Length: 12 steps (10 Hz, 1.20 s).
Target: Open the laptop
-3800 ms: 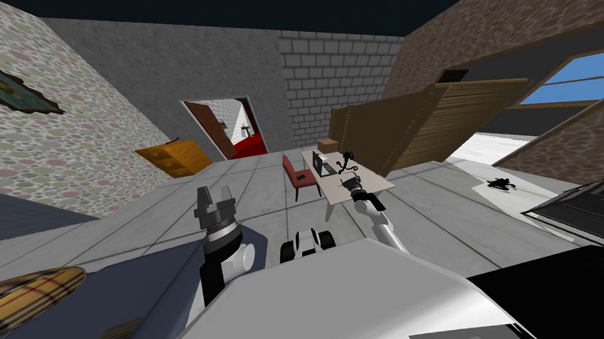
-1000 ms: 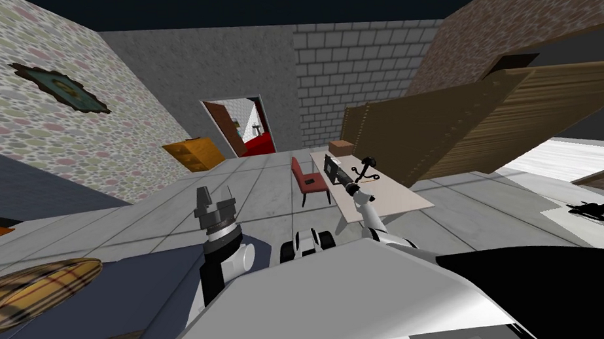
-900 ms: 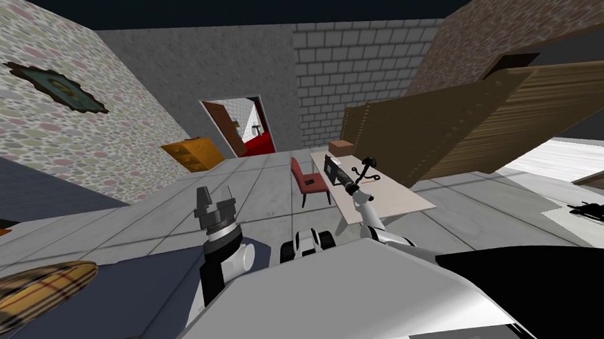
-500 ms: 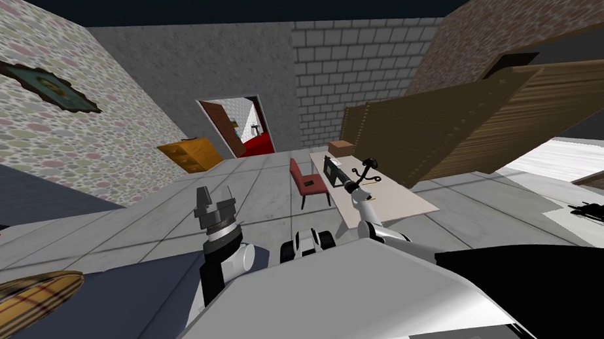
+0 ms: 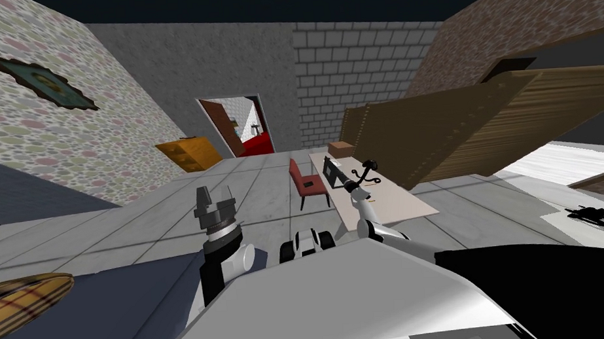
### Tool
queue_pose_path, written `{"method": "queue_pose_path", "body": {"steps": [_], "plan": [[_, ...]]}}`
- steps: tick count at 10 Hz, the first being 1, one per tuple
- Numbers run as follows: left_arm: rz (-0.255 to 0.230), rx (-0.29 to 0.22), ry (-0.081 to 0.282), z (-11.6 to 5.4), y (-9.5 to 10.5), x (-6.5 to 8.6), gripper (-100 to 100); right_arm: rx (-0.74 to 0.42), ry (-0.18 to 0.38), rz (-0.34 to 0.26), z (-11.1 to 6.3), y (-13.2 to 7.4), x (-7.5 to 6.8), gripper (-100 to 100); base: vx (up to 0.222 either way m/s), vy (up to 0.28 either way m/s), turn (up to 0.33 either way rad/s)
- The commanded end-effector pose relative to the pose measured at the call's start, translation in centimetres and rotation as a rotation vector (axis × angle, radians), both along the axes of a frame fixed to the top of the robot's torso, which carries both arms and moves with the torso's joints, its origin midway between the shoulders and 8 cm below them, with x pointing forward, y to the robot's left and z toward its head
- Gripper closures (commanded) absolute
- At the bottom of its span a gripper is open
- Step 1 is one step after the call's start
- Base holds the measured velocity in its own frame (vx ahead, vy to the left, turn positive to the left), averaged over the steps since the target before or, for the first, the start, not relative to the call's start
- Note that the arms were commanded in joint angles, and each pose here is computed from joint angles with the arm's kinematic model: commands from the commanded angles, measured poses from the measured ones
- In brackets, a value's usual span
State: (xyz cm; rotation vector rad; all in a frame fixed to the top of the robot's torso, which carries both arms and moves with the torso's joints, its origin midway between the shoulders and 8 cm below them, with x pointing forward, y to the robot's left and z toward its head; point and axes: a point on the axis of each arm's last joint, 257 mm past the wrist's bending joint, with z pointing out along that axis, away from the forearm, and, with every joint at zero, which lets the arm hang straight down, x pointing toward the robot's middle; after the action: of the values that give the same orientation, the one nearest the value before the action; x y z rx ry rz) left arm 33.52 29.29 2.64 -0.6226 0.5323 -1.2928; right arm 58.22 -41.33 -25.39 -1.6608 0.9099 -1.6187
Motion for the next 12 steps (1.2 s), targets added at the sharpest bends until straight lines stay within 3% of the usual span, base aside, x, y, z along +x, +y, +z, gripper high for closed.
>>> {"method": "queue_pose_path", "body": {"steps": [1,6,12], "plan": [[0.0,0.0,0.0,-0.01,0.0,0.0,0,0.094,-0.004,-0.006,-0.44,0.46,0.11,100,-0.008,-0.111,0.017],[0.0,0.0,0.0,0.0,0.0,0.0,0,0.291,-0.012,-0.021,-1.31,1.39,0.31,100,-0.024,-0.069,0.059],[0.0,0.0,0.0,0.0,0.0,0.0,0,0.291,-0.012,-0.021,-1.31,1.39,0.31,100,-0.002,-0.002,0.008]]}}
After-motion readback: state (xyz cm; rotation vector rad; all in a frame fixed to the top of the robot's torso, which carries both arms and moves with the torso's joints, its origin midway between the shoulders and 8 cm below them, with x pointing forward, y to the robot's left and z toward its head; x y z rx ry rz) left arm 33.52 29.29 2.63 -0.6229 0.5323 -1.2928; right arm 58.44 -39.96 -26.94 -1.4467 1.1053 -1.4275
